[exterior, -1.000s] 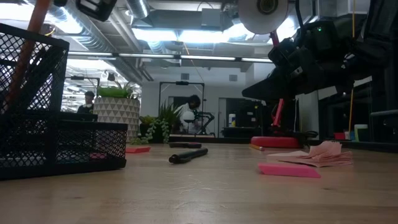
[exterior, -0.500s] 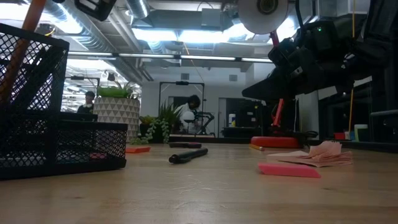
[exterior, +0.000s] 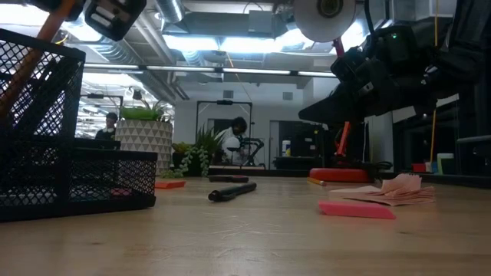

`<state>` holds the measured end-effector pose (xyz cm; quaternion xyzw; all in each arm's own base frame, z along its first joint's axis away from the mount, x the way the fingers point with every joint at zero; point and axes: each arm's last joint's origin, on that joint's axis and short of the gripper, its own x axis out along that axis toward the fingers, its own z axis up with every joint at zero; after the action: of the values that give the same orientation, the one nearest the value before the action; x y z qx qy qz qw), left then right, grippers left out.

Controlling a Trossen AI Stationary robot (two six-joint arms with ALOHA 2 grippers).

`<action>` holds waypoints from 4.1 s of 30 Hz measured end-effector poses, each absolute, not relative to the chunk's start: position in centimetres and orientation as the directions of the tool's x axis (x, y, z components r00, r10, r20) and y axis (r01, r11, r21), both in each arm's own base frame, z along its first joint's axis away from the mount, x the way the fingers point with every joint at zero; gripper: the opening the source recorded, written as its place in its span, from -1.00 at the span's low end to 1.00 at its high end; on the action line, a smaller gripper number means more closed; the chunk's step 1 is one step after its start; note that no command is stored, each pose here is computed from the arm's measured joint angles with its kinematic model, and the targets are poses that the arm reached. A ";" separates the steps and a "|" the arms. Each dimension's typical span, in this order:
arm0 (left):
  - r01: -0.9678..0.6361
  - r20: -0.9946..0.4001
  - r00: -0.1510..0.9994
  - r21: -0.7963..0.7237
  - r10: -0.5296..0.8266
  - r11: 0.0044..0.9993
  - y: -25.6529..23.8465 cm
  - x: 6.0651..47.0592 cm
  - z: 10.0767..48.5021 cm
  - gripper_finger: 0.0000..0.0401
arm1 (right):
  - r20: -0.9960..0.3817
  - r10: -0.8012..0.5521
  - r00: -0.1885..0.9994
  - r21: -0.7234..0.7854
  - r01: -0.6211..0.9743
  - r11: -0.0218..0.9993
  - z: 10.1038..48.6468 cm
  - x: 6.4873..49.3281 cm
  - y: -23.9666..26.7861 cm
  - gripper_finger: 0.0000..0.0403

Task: Pick and place office supplies into organizer
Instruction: Put the left yellow pencil into the black desk organizer, then put the pink sticky notes into the black desk organizer

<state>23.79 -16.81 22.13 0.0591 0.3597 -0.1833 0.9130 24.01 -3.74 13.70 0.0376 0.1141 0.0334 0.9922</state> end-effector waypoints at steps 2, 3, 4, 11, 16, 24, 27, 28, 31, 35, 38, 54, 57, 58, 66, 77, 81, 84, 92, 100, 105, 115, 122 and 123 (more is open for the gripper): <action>0.367 -0.683 0.671 -0.033 -0.289 0.930 -16.8 23.8 22.1 -0.90 | -0.224 0.077 0.972 0.082 -0.060 0.995 13.7 24.0 -3.7 -0.96; 0.363 -0.684 0.670 -0.037 -0.288 0.931 -16.8 23.8 22.1 -0.89 | -0.224 0.080 0.971 0.081 -0.063 0.995 13.7 24.0 -3.6 -0.96; 0.359 -0.684 0.670 -0.040 -0.288 0.932 -16.8 23.7 22.1 -0.88 | -0.224 0.082 0.971 0.081 -0.065 0.995 13.7 24.0 -3.6 -0.96; 0.352 -0.687 0.670 -0.037 -0.280 0.935 -16.7 23.7 22.0 -0.72 | -0.223 0.088 0.971 0.080 -0.072 0.994 13.7 24.1 -3.4 -0.96; 0.340 -0.685 0.678 -0.026 -0.264 0.940 -16.7 23.7 22.0 -0.64 | -0.224 0.088 0.971 0.081 -0.072 0.994 13.7 24.1 -3.4 -0.96; 0.342 -0.682 0.689 0.009 -0.244 0.940 -16.4 23.5 22.4 -0.61 | -0.224 0.088 0.971 0.082 -0.071 0.994 13.7 24.0 -3.4 -0.96; 0.330 -0.662 0.712 0.020 -0.234 0.944 -16.1 23.2 23.1 -0.62 | -0.224 0.088 0.971 0.082 -0.071 0.994 13.7 24.0 -3.4 -0.96; 0.329 -0.652 0.722 0.027 -0.233 0.944 -16.0 23.1 23.5 -0.62 | -0.224 0.088 0.971 0.081 -0.072 0.994 13.7 24.1 -3.4 -0.96; 0.313 -0.622 0.757 0.075 -0.200 0.947 -15.6 22.8 24.3 -0.63 | -0.212 0.089 0.973 0.080 -0.074 0.994 13.8 24.1 -3.4 -0.96; 0.214 -0.581 0.810 0.160 -0.084 0.964 -14.7 22.7 25.1 -0.63 | -0.170 0.120 0.978 0.075 -0.109 0.991 14.2 24.1 -3.3 -0.96; 0.152 -0.562 0.826 0.165 -0.034 0.975 -13.7 23.0 25.5 -0.64 | -0.159 0.122 0.980 0.074 -0.111 0.991 14.3 24.2 -3.3 -0.96; -0.081 -0.602 0.795 0.018 0.075 0.997 -5.5 26.3 25.4 -0.65 | -0.137 0.132 0.982 0.010 -0.132 0.991 14.5 24.2 -3.2 -0.96; -0.048 -0.605 0.792 0.067 0.079 0.997 -4.9 26.4 25.4 -0.70 | -0.136 0.177 0.975 0.002 -0.178 0.984 14.5 24.2 -2.9 -0.96; -0.032 -0.606 0.792 0.088 0.079 0.996 -4.8 26.4 25.4 -0.73 | -0.135 0.186 0.973 -0.004 -0.188 0.982 14.5 24.2 -2.8 -0.96; -0.127 -0.599 0.782 0.115 0.171 0.985 -2.7 26.7 25.4 -0.98 | -0.136 0.200 0.970 -0.013 -0.204 0.979 14.5 24.3 -2.3 -0.96; -0.166 -0.606 0.767 0.130 0.210 0.978 -1.2 26.8 25.3 -0.99 | -0.150 0.226 0.963 -0.033 -0.233 0.972 14.4 24.3 -2.0 -0.96; -0.155 -0.605 0.768 0.143 0.210 0.978 -1.2 26.8 25.3 -0.99 | -0.171 0.247 0.954 -0.028 -0.255 0.966 14.2 24.3 -1.5 -0.98; -0.155 -0.605 0.768 0.144 0.211 0.977 -1.2 26.8 25.3 -0.99 | -0.212 0.247 0.946 -0.026 -0.258 0.966 14.2 24.8 -1.1 -0.98; -0.194 -0.596 0.760 0.175 0.261 0.965 -1.1 26.8 25.4 -0.98 | -0.523 0.251 0.815 0.027 -0.278 0.960 15.5 28.0 -0.9 -0.99; -0.191 -0.605 0.752 0.179 0.261 0.965 -1.1 26.7 25.3 -0.99 | -0.678 0.313 0.665 0.061 -0.374 0.926 20.0 28.5 2.1 -0.99; -0.183 -0.635 0.726 0.189 0.262 0.965 -1.1 26.5 25.0 -0.99 | -0.749 0.215 0.626 -0.001 -0.325 0.946 22.6 26.7 4.6 -0.99; -0.173 -0.661 0.703 0.198 0.262 0.965 -1.1 26.2 24.7 -0.99 | -0.794 0.177 0.581 0.015 -0.272 0.962 22.7 24.4 9.1 -0.99; -0.180 -0.666 0.698 0.192 0.263 0.965 -1.1 26.2 24.7 -0.97 | -0.826 0.155 0.542 0.006 -0.266 0.964 22.0 24.1 9.6 -0.91; -0.180 -0.666 0.698 0.192 0.263 0.965 -1.1 26.2 24.7 -0.97 | -0.833 0.151 0.532 0.004 -0.267 0.964 21.8 24.1 9.6 -0.87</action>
<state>26.18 -1.12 24.66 0.0562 0.3695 0.1202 0.9197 24.13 9.57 21.82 -0.0618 0.4686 0.1196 0.8731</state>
